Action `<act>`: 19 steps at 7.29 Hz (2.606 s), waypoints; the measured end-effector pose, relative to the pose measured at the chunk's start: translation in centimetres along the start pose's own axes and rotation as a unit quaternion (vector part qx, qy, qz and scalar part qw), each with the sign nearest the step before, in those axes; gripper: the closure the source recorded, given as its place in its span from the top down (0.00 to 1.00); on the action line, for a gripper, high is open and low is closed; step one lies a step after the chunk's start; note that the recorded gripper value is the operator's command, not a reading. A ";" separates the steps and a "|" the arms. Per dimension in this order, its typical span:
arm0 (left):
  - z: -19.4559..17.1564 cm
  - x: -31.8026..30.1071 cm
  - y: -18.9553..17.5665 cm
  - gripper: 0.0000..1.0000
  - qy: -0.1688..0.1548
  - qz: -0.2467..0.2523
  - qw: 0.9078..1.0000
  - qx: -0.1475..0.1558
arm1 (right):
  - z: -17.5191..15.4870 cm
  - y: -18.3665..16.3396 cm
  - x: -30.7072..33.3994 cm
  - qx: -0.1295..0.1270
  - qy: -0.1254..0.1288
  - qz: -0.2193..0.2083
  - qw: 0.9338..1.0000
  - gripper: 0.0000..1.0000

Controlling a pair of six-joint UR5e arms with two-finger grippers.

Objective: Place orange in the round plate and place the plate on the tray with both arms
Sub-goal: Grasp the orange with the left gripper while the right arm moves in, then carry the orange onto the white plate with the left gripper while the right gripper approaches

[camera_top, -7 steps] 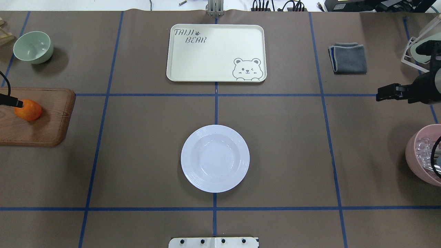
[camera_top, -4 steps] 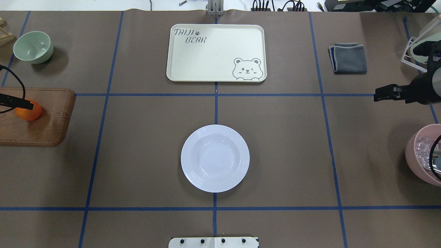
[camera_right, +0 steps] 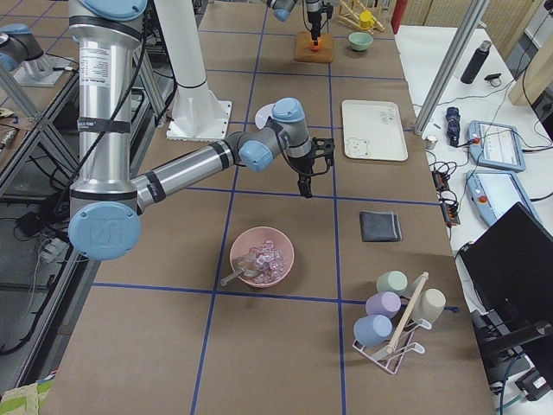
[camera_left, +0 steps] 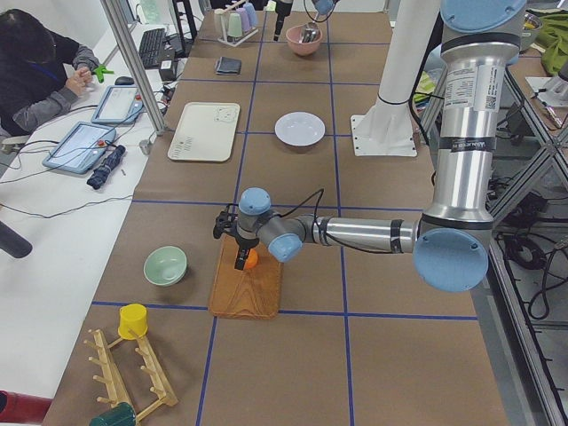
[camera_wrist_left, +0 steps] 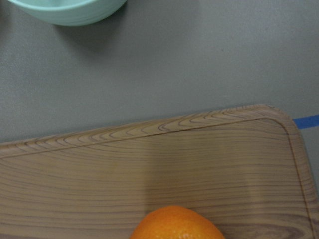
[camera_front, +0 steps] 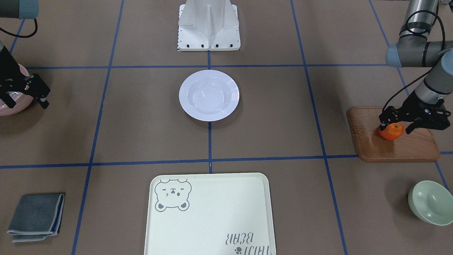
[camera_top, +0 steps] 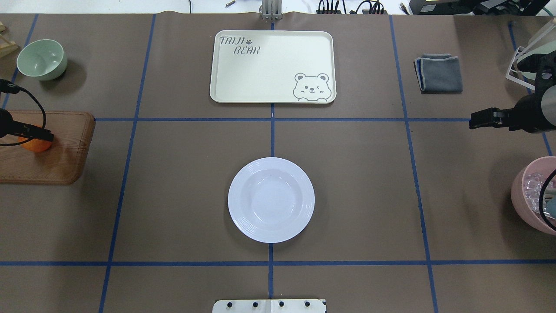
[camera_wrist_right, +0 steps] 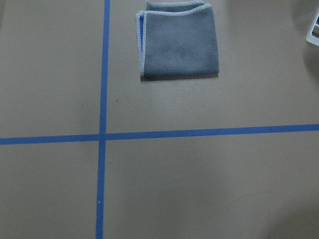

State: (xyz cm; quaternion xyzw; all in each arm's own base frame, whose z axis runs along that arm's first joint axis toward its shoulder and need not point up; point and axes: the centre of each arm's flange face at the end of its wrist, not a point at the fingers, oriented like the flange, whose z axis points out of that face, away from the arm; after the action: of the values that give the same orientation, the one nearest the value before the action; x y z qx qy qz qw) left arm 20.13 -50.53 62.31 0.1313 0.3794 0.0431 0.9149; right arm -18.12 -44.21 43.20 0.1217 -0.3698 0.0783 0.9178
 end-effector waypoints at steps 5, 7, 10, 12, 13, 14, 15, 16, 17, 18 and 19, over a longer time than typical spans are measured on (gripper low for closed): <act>1.0 0.4 0.6 0.00 0.010 0.013 1.000 0.000 | 0.4 0.2 -0.1 0.001 0.005 -0.003 1.000 1.00; -1.1 2.2 -0.5 0.00 0.038 0.021 0.999 0.007 | 0.3 0.2 -0.5 0.003 -0.001 -0.006 1.000 1.00; -7.2 9.3 -7.0 0.00 0.059 -0.014 0.998 0.026 | 0.3 1.6 -3.7 0.023 -0.061 -0.054 0.996 1.00; -10.0 20.4 -9.4 0.00 0.065 -0.054 0.996 0.021 | 0.5 2.6 -8.5 0.037 -0.126 -0.091 0.987 1.00; -10.0 28.1 -9.6 0.00 0.072 -0.077 0.994 0.016 | 0.5 3.2 -11.2 0.031 -0.154 -0.075 0.985 1.00; -9.7 36.2 -9.0 0.00 0.072 -0.100 0.992 0.008 | 0.4 3.7 -13.7 0.020 -0.176 -0.035 0.984 0.99; -9.9 43.3 -8.0 0.00 0.068 -0.121 0.990 0.000 | 0.3 4.3 -15.7 0.008 -0.190 0.019 0.982 0.98; -10.0 48.3 -6.6 0.00 0.065 -0.136 0.989 -0.008 | 0.6 5.4 -17.3 0.006 -0.193 0.066 0.979 0.98; -9.6 51.6 -4.8 0.00 0.061 -0.141 0.988 -0.009 | 1.2 6.7 -19.0 0.010 -0.195 0.109 0.975 0.97; -8.8 54.3 -3.0 0.00 0.058 -0.143 0.988 -0.011 | 1.7 8.5 -20.9 0.018 -0.208 0.149 0.967 0.97; -7.9 56.7 -1.4 0.00 0.055 -0.148 0.987 -0.013 | 2.2 10.8 -22.7 0.029 -0.227 0.179 0.957 0.97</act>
State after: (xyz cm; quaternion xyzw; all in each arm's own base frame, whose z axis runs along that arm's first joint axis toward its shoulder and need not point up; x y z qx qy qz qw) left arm 54.70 -40.17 17.89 0.0592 0.4436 -0.0805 0.8906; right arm -38.25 -35.69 30.67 0.0943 -0.5817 0.2219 0.7768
